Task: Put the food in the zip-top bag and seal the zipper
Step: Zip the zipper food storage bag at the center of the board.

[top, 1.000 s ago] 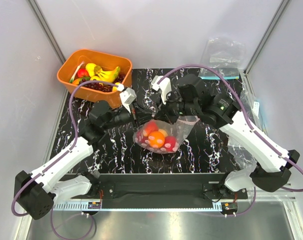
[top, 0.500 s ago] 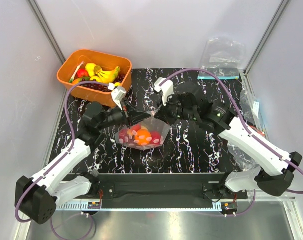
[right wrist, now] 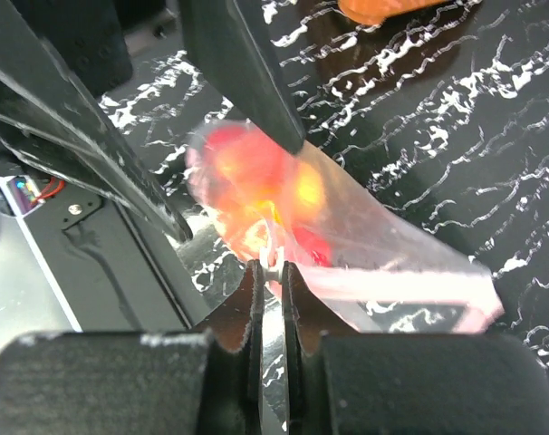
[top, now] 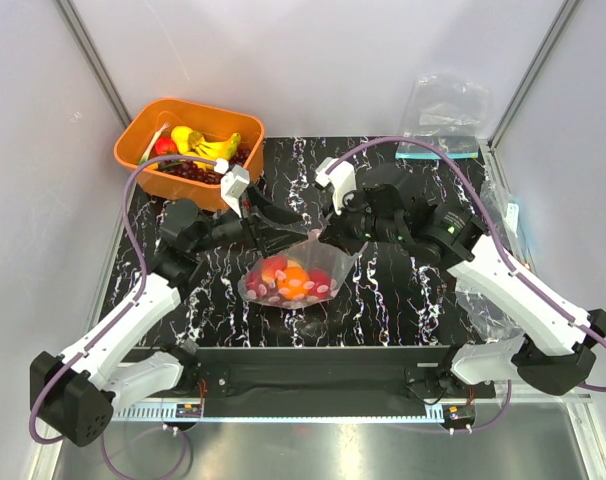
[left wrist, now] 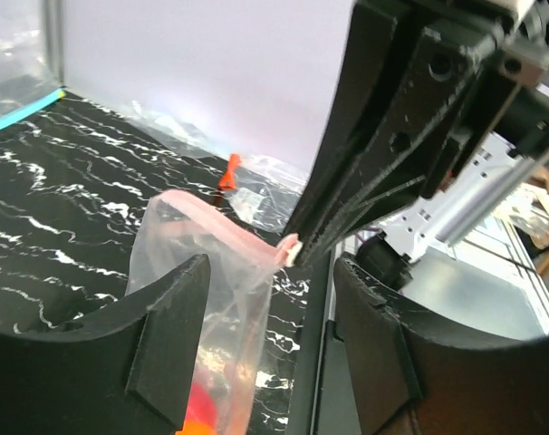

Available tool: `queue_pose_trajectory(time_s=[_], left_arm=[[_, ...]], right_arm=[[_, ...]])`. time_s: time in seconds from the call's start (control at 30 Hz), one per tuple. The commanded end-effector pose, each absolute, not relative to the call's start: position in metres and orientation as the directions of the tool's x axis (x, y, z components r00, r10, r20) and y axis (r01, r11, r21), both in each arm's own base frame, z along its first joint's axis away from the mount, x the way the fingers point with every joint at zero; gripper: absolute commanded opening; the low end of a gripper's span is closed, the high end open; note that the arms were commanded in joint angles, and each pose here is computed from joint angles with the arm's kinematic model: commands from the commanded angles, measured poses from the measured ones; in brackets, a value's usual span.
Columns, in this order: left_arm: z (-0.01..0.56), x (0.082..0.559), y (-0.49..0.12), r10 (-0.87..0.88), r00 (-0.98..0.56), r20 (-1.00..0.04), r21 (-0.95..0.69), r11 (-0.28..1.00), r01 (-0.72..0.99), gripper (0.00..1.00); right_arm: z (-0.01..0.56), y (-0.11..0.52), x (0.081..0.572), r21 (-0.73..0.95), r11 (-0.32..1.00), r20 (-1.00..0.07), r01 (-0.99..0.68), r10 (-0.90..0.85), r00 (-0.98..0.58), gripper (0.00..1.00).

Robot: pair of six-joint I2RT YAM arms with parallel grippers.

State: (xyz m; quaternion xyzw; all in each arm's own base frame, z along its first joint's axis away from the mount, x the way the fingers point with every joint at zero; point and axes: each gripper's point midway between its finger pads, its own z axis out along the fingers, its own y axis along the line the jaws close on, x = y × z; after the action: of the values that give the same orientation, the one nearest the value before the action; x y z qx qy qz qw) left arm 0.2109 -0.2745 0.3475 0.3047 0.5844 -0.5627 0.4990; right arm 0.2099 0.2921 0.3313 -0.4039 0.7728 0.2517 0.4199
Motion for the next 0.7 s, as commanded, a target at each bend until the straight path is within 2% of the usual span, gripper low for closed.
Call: queue_pose_trajectory(time_s=[0.0,0.13,0.33,0.53,0.67], left_arm=[[0.372,0.198,-0.277,-0.21,-0.221,-0.952,-0.248,0.111,0.962,0.63],[0.38,0.189,-0.275,-0.215,-0.167,-0.962,-0.191,0.094,0.977,0.7],[0.379,0.186,-0.279,-0.204,-0.155,-0.967,-0.173,0.074,0.982,0.7],[0.373,0.192,-0.286,-0.201,-0.141,-0.969,-0.156,0.059,0.986,0.7],[0.369,0.193,-0.294,-0.189,-0.13,-0.973,-0.137,0.022,0.99,0.57]], right_arm=[[0.366,0.297,0.206,0.052,0.512,-0.897,-0.857,-0.353,-0.265,0.0],[0.381,0.3,0.201,0.058,0.479,-0.909,-0.876,-0.338,-0.245,0.0],[0.39,0.304,0.19,0.069,0.417,-0.912,-0.906,-0.342,-0.227,0.0],[0.379,0.303,0.188,0.085,0.417,-0.885,-0.905,-0.385,-0.26,0.0],[0.368,0.303,0.187,0.104,0.421,-0.862,-0.901,-0.415,-0.293,0.01]])
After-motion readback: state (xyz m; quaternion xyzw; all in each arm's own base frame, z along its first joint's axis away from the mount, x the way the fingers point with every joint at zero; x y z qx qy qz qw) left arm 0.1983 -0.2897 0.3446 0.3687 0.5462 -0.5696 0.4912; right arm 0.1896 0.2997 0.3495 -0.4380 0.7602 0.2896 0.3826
